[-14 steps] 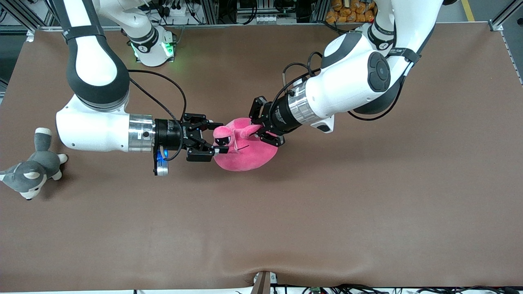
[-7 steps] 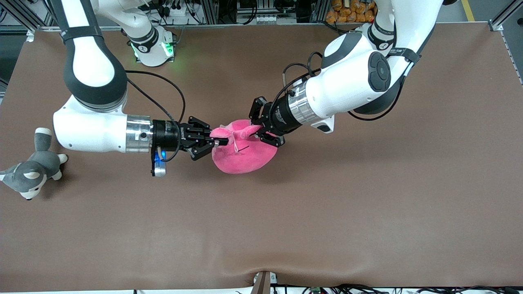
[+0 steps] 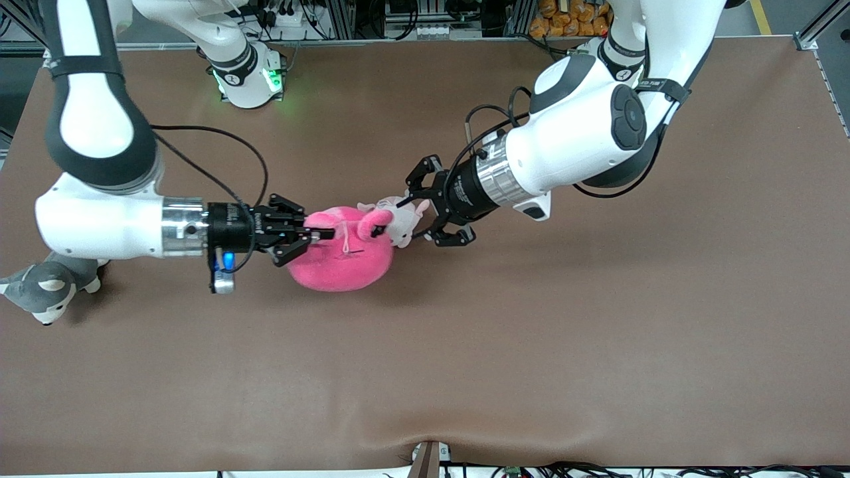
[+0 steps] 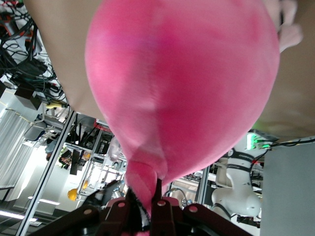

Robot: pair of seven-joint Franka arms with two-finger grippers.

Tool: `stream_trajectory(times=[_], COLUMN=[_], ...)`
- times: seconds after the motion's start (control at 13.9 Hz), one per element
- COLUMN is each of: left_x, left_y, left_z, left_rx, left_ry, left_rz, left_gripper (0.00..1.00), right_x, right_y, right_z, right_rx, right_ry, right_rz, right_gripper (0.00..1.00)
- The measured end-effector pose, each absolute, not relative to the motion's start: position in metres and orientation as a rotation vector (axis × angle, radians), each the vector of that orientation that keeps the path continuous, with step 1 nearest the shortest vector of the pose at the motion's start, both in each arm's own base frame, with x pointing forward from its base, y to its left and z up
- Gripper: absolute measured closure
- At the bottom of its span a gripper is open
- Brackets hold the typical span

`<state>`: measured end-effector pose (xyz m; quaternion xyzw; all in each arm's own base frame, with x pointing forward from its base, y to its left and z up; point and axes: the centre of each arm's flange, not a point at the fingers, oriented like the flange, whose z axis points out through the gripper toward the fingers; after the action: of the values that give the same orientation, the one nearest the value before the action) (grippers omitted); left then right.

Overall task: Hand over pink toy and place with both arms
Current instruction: 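Grasp the pink plush with the right gripper, then open the left gripper, then carry the pink plush with the right gripper while the left gripper withdraws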

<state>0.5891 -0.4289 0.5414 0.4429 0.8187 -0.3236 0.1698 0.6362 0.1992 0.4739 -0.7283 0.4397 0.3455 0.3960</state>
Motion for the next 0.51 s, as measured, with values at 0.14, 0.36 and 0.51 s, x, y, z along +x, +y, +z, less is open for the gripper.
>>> stream_trajectory(times=[0.14, 0.36, 0.51], left_x=[0.596, 0.615, 0.624], left_y=[-0.414, -0.372, -0.335], left_z=[0.542, 0.552, 0.564], left_rx=[1.302, 1.375, 1.494], left_ry=[2.309, 2.261, 2.173], left_rz=[-0.9, -0.841, -0.776], left_gripper=[0.13, 0.0, 0.0], right_x=[0.637, 0.636, 0.634], right_y=[0.176, 0.14, 0.105], right_z=[0.471, 0.464, 0.458], right_rx=[-1.88, -1.944, -1.98], right_ry=[1.098, 1.092, 1.091], right_rz=[0.881, 0.885, 0.899], right_gripper=[0.87, 0.87, 0.87])
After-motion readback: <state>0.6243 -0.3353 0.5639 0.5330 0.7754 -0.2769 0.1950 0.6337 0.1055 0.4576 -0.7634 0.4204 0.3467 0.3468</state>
